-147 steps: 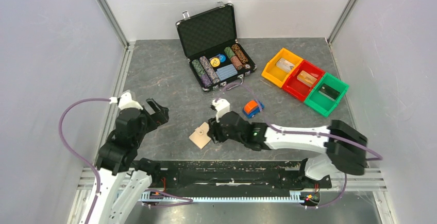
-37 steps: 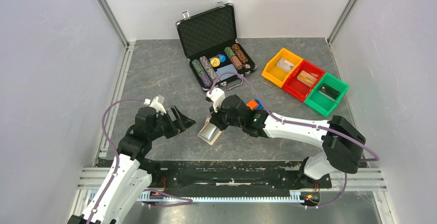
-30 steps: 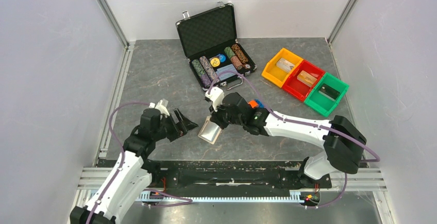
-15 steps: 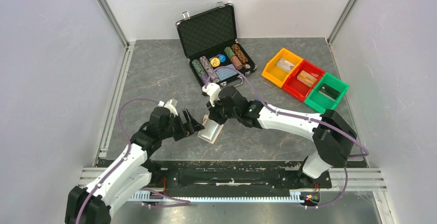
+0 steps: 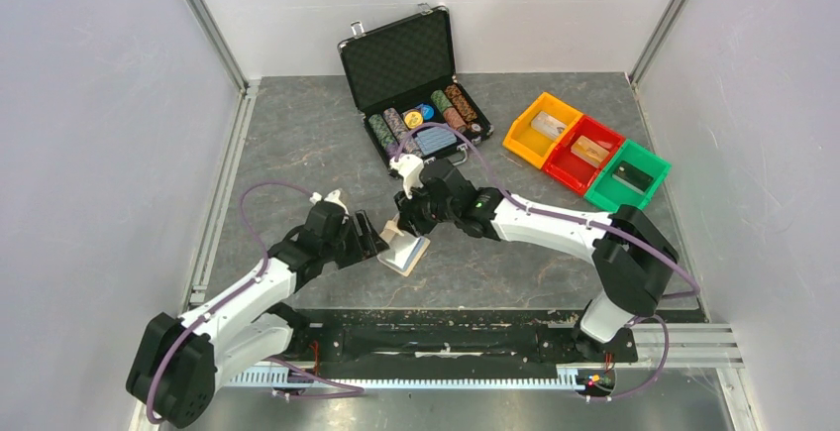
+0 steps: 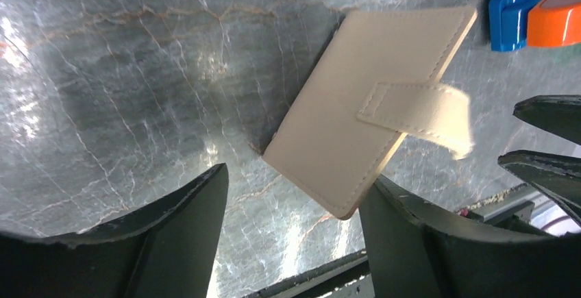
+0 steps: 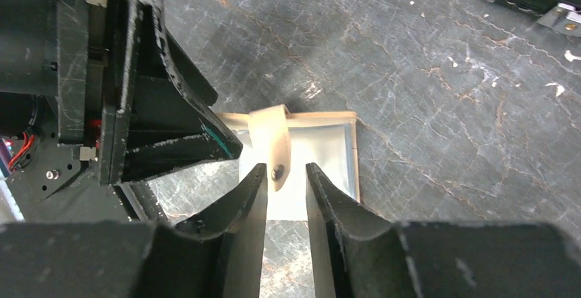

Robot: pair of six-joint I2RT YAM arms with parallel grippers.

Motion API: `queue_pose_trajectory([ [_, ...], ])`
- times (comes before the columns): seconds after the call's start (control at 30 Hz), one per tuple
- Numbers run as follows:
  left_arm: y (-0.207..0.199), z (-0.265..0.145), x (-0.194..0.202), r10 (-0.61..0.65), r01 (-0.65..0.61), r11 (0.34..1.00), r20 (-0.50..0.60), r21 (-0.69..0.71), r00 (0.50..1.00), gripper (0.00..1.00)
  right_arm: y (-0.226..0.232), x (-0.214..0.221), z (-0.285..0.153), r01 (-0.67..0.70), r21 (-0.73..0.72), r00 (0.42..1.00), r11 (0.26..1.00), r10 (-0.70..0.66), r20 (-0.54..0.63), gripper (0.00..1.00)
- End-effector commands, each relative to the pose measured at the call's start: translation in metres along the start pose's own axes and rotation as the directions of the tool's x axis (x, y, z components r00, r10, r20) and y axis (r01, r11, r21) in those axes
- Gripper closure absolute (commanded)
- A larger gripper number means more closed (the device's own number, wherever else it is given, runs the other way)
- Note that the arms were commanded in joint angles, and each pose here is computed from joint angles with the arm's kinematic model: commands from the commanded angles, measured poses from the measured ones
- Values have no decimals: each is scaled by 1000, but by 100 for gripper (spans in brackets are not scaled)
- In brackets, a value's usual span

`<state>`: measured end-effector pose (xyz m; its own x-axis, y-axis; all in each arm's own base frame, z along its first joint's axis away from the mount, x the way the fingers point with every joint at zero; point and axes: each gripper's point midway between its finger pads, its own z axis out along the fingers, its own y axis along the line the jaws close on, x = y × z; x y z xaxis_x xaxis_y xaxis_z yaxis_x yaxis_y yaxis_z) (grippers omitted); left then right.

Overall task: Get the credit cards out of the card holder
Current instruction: Open the card holder at the center of the board.

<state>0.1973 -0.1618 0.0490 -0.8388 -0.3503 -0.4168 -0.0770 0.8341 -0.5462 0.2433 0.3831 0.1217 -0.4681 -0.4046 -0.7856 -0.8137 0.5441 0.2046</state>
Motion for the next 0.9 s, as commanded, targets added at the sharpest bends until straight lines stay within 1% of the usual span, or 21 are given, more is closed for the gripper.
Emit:
queue_pose_trajectory([
  [0.0, -15, -1, -37, 67, -70, 998, 138, 12, 988, 28, -7, -21, -15, -63, 14, 995, 998, 62, 76, 65],
  [0.07, -16, 0, -39, 70, -74, 997, 150, 16, 986, 30, -11, -16, -23, -98, 22, 991, 995, 95, 89, 57],
  [0.13, -15, 1, -42, 73, -75, 997, 158, 8, 985, 33, -12, -13, -32, -119, 22, 987, 993, 116, 113, 51],
  [0.17, -15, 2, -43, 76, -78, 997, 160, 5, 984, 36, -12, -5, -36, -137, 23, 985, 990, 133, 111, 49],
  [0.2, -15, 3, -43, 80, -81, 997, 161, 2, 984, 40, -10, -9, -41, -142, 15, 980, 990, 138, 145, 47],
  [0.27, -12, 5, -43, 74, -72, 997, 157, -14, 985, 50, -8, -1, -49, -168, 6, 973, 986, 165, 165, 45],
  [0.37, -15, 7, -36, 23, -25, 1000, 127, 12, 992, 67, -8, 7, -61, -203, 5, 960, 979, 198, 196, 43],
  [0.43, -21, 7, -27, -25, 20, 998, 88, 55, 996, 78, -7, 13, -69, -245, 1, 946, 970, 239, 220, 43],
  [0.53, -30, 7, -12, -90, 88, 990, 12, 109, 996, 90, -7, 21, -78, -323, -9, 913, 946, 315, 258, 43],
  [0.63, -38, 5, 4, -175, 184, 968, -67, 170, 982, 95, -6, 39, -79, -407, -37, 875, 913, 401, 271, 42],
  [0.73, -46, 1, 15, -249, 270, 934, -115, 233, 962, 98, -12, 55, -80, -462, -15, 851, 887, 448, 275, 42],
  [0.77, -48, -1, 14, -260, 280, 926, -111, 253, 959, 98, -14, 58, -81, -475, -7, 844, 880, 457, 280, 42],
  [0.87, -41, -4, 15, -288, 300, 922, -84, 244, 954, 97, -18, 67, -81, -515, 7, 823, 857, 492, 284, 43],
])
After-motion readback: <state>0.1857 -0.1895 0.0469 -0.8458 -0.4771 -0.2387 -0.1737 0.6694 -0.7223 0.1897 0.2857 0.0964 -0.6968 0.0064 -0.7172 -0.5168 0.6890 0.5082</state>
